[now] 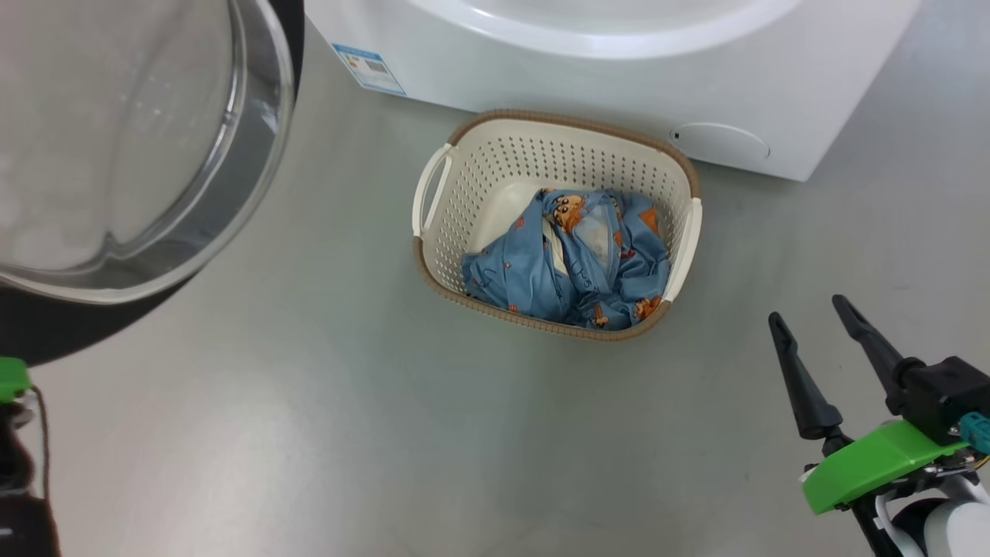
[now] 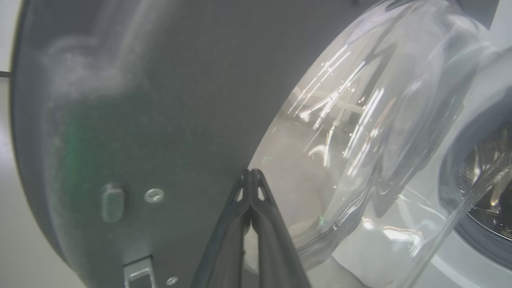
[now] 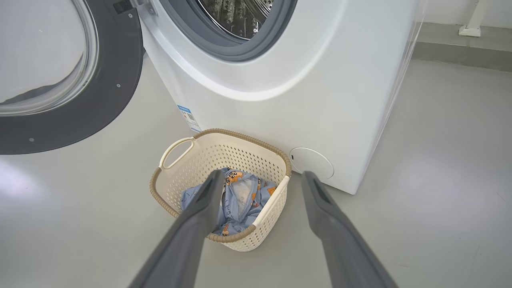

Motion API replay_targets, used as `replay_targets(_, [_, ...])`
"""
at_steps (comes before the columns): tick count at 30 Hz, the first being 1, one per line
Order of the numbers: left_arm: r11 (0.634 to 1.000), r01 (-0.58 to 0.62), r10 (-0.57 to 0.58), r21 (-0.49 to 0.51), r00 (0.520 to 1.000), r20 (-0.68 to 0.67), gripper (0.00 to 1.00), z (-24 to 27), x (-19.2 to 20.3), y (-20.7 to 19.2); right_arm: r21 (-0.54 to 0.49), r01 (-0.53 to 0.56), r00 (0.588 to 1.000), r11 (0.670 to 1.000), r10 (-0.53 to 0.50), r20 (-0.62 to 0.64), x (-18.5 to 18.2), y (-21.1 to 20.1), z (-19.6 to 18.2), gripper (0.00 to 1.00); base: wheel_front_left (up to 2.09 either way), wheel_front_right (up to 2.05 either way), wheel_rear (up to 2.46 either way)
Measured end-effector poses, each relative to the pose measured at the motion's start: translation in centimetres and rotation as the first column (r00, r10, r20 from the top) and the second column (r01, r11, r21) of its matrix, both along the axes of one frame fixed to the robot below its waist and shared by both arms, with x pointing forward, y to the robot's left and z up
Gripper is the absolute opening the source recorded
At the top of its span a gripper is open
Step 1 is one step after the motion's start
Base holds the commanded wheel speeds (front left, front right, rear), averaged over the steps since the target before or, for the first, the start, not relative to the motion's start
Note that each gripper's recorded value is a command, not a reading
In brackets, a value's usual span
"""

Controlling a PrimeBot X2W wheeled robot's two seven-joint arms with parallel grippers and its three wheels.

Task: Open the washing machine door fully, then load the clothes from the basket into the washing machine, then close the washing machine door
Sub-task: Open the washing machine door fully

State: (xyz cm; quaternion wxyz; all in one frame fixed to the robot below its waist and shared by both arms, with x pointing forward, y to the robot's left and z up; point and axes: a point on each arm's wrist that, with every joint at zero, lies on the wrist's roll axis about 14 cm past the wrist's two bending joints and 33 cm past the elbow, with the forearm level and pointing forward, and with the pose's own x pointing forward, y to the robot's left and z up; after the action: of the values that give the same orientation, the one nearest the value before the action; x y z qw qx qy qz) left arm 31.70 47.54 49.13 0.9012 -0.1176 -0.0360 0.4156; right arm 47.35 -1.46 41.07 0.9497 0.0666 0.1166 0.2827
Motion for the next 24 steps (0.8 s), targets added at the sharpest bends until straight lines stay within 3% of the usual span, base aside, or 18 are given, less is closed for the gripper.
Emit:
replay_targets(14, [0.988,-0.154,0.154,0.009,0.988,-0.015,0.00,0.5,-1.7,4.8,-0.031,0.009,1.000,0.999,-0.009,-0.013,1.1,-1.0,-0.8,1.00,0.00,0.00,0.00])
replay_targets(24, [0.987,-0.160,0.161,0.020,0.987,-0.025,0.00,0.6,-2.2,4.7,-0.028,0.008,1.000,1.000,-0.009,-0.009,1.0,-0.9,-0.4,1.00,0.00,0.00,0.00])
